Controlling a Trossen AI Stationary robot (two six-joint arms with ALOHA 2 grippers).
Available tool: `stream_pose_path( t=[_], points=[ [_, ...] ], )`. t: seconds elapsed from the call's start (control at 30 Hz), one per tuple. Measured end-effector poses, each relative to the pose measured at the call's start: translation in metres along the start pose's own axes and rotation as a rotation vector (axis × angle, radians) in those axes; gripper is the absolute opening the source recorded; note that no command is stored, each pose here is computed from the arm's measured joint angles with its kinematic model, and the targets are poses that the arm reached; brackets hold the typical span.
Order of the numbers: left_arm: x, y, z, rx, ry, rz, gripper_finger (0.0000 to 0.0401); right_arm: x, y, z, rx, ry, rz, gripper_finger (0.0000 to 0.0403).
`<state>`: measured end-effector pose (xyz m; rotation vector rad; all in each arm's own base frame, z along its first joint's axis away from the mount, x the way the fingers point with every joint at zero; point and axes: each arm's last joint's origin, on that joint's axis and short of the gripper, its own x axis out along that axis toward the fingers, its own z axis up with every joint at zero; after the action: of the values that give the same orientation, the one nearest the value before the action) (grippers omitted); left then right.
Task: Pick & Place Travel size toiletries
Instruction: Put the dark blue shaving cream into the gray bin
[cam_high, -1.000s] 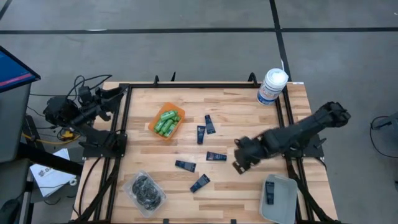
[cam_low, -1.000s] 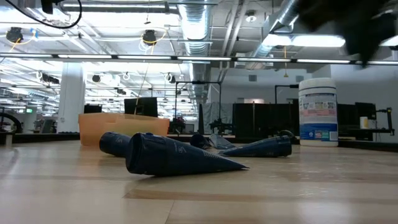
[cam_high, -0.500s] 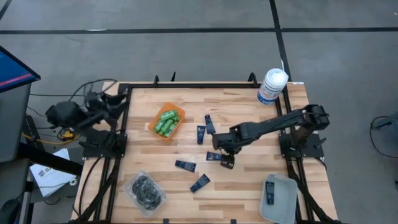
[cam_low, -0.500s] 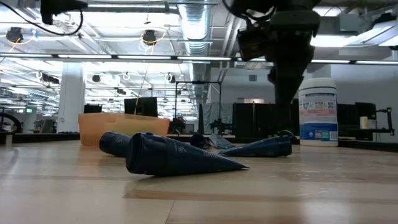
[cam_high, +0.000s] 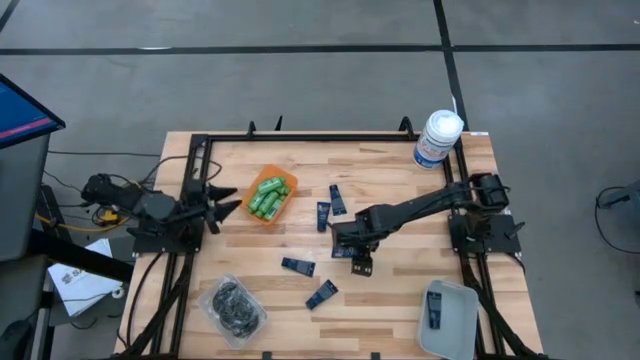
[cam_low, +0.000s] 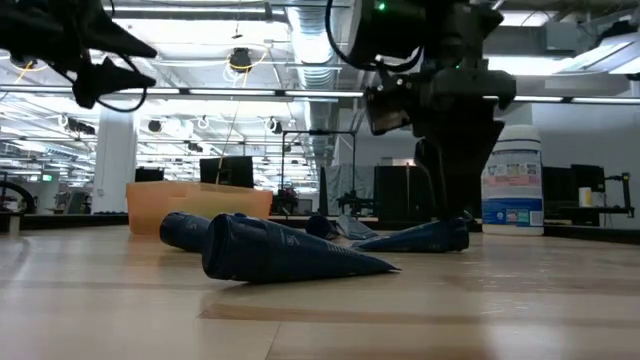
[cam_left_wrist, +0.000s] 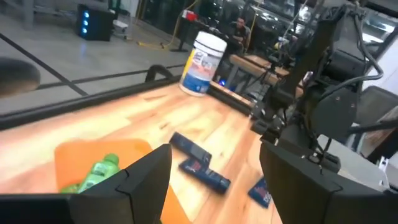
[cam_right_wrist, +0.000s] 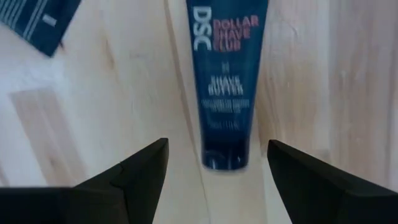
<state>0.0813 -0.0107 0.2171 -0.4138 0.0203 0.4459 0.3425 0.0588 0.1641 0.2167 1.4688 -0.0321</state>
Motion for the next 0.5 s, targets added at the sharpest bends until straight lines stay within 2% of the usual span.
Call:
stream_pose_path(
  t=[0.3,0.4,0.5],
  points=[
    [0.014,0.007,-0.044,-0.026,-0.014,-0.025,0.0241,0.026,-0.001,0.004,-0.046,0.042,-0.024,0.0265],
    [0.017,0.007,-0.054,-0.066,-0.048,-0.074,0.0241,0.026,-0.001,0.005,-0.048,0.039,-0.027,0.0265],
    [0.017,0.005,-0.053,-0.018,-0.038,-0.144,0.0233,0.026,-0.004,0.006,-0.041,0.027,-0.042,0.0265]
  ],
)
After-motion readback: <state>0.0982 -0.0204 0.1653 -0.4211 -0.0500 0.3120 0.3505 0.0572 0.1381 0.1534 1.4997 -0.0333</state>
